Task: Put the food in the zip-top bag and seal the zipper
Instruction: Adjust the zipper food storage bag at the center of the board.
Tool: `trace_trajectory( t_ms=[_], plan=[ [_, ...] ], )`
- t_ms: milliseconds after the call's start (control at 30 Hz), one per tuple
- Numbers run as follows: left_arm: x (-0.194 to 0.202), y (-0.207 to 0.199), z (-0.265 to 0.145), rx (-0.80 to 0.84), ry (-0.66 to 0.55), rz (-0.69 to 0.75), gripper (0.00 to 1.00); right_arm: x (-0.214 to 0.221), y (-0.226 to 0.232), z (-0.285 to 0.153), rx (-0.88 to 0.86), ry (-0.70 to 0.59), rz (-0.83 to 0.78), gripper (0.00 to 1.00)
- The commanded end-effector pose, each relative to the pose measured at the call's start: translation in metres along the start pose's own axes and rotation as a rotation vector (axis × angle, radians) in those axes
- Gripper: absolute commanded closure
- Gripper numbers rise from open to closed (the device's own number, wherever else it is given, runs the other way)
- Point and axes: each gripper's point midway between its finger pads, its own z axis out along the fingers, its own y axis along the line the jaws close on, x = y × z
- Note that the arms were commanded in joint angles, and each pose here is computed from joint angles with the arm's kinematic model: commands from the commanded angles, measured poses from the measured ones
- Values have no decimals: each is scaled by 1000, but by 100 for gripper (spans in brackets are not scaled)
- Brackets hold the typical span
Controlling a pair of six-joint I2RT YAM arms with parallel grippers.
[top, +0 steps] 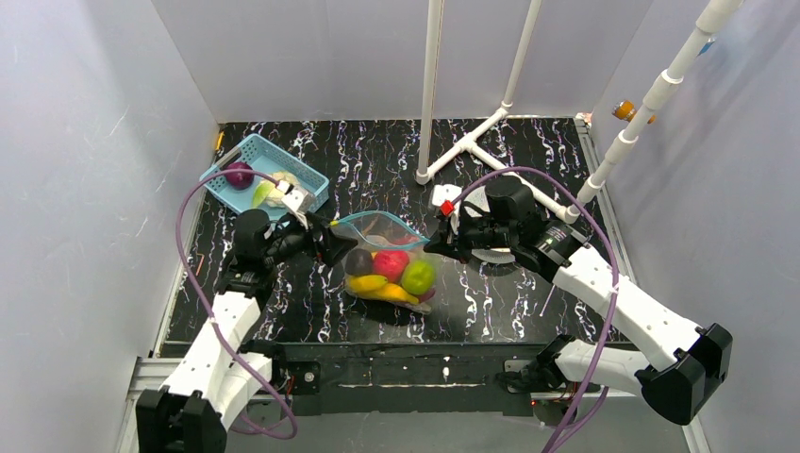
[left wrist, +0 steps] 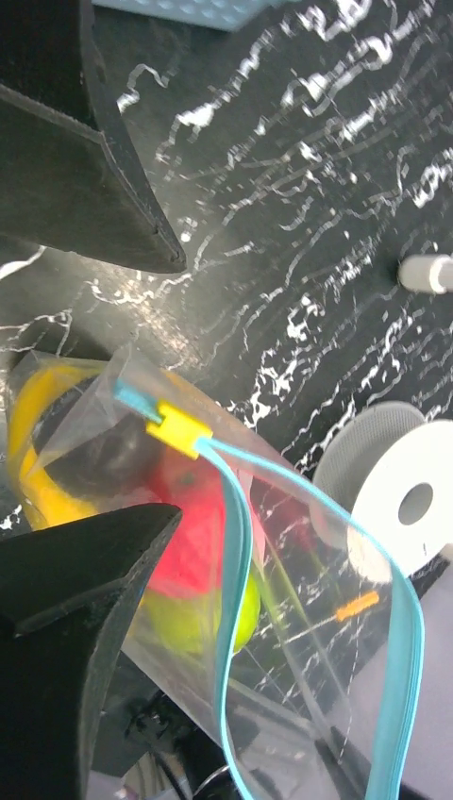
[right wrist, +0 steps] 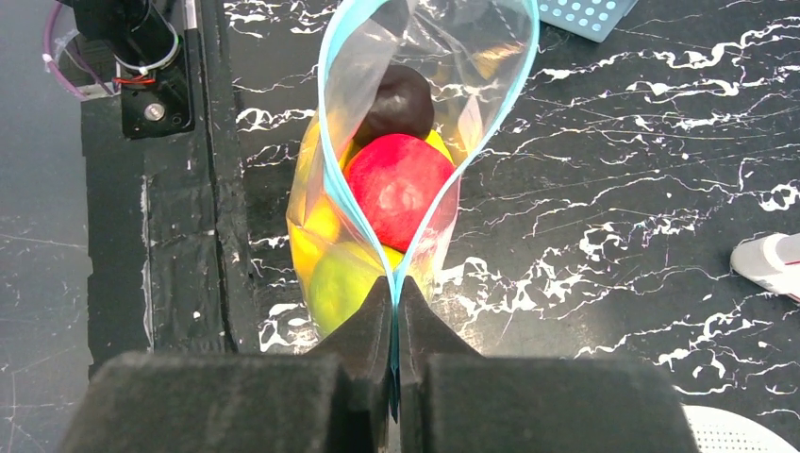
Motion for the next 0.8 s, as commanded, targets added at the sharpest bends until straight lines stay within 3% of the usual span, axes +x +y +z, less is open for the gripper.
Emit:
trace_trajectory(
  t_ms=[0,100,200,300,333,400,500,600,667,767],
  plan=[
    [-22,-27,10,228,-110,116,12,-13,-2,-3,-11,-37,-34,99],
    [-21,-38,9,312,-100,113,26,-13,-6,-6,25,-41,-22,98],
    [-20,-42,6,316,-120,119,63,-15,-12,-9,72,-59,1,83],
    [-21,-44,0,299,-131,152,79,-18,-20,-14,134,-61,38,72],
    [-22,-43,-2,288,-131,159,86,-19,-29,-17,197,-61,66,62],
    [-22,-44,-4,275,-131,166,98,-19,-41,-26,299,-62,125,52],
    [-27,-48,-8,274,-163,158,100,-34,-40,-41,351,-122,203,40],
    [-31,-57,-10,313,-165,145,100,-66,-19,-52,271,-244,221,23],
    [-31,-61,-10,330,-155,137,100,-86,-1,-53,165,-324,197,3],
    [-33,-65,-10,346,-137,135,100,-102,12,-45,59,-341,204,2]
  ],
)
